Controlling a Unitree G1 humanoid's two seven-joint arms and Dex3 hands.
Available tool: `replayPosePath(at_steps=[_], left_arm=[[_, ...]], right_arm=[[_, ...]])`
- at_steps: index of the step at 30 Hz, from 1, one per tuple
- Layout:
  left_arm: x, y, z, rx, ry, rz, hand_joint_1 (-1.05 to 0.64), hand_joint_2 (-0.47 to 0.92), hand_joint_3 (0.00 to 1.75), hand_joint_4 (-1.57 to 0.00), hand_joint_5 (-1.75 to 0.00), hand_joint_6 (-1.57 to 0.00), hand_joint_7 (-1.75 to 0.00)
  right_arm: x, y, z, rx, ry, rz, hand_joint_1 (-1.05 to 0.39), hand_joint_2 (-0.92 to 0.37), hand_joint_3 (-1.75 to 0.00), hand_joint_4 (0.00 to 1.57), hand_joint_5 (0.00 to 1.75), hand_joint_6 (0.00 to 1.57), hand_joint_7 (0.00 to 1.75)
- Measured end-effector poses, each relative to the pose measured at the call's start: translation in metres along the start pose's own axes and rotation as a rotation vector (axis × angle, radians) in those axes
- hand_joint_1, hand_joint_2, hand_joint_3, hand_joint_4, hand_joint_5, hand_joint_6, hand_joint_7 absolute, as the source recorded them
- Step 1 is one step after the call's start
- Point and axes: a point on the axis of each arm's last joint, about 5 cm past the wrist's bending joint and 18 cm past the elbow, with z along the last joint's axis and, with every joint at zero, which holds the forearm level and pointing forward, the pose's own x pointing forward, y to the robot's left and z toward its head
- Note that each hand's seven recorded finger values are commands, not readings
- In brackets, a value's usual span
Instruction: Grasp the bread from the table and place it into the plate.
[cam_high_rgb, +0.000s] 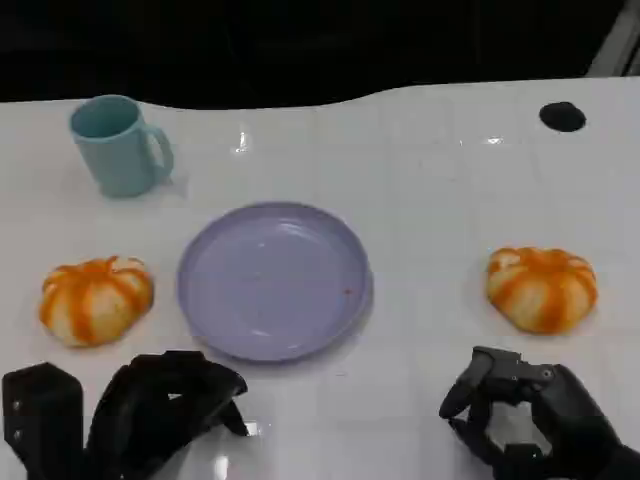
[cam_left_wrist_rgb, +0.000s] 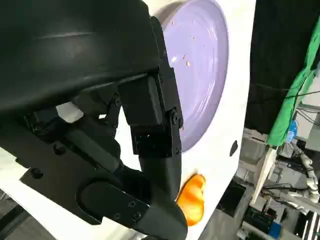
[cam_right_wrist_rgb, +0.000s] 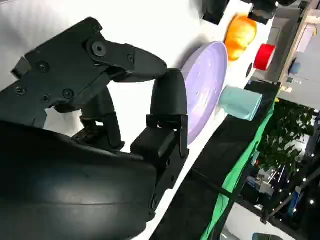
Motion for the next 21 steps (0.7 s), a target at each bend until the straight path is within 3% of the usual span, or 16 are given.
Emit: replayPosePath(at_steps=[21], left_arm=[[0.0002, 0.0000, 0.0000, -0.002, -0.001, 0.000, -1.04, 0.63, 0.15, -0.92, -1.49, -1.57, -0.27]], right_arm=[[0.0000, -0.0001, -0.0001, 0.002, 0.001, 0.003, -0.28, -0.55, -0.85, 0.70, 1.62, 0.74, 1.21]])
